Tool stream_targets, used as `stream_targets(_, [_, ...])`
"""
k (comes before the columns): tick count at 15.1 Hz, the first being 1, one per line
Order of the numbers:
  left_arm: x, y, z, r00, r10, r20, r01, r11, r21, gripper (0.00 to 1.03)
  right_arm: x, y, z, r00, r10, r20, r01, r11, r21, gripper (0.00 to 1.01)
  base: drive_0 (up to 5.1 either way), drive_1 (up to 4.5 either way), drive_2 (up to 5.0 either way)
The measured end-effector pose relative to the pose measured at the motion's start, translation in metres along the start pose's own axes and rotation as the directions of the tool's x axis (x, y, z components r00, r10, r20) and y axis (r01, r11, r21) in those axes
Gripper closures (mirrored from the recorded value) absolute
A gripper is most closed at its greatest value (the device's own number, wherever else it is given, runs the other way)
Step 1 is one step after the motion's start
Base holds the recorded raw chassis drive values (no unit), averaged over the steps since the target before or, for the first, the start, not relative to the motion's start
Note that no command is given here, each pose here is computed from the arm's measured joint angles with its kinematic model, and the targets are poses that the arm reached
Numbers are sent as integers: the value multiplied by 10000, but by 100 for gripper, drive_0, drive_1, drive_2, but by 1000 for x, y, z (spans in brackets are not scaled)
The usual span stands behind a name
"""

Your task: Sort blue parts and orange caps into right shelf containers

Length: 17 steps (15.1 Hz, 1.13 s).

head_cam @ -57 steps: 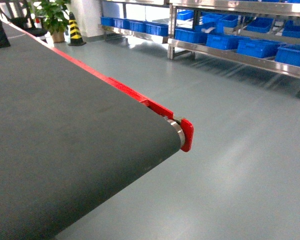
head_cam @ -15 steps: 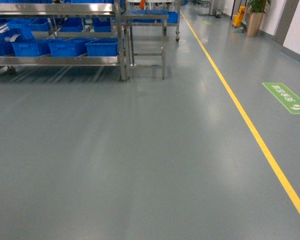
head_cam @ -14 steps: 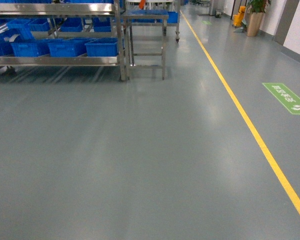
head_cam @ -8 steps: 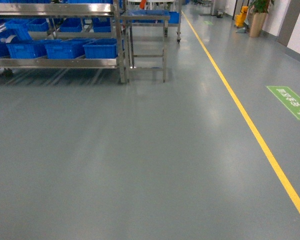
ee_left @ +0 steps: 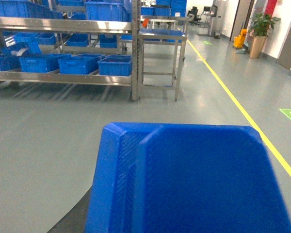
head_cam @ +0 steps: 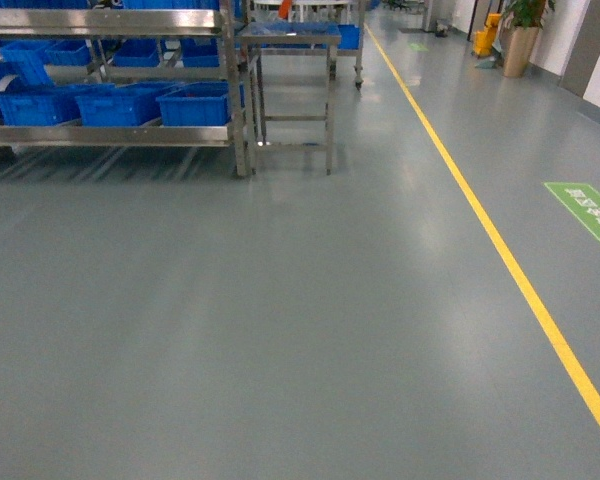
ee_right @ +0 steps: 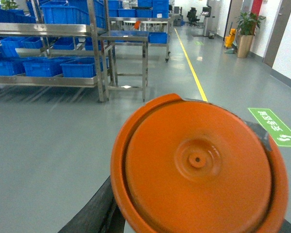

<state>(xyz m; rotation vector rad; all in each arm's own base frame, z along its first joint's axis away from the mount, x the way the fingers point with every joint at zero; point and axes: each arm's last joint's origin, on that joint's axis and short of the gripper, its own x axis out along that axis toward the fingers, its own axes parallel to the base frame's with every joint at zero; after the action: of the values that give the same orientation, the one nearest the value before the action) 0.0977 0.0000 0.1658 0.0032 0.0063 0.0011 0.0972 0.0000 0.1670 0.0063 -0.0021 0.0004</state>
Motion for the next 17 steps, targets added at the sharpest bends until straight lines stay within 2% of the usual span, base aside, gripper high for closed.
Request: stream_targets(17, [0, 0, 0, 10000, -15, 8, 15, 10000, 4, 60, 0, 0, 0, 10000, 0, -8, 0, 10000, 0, 57, -3, 431, -436])
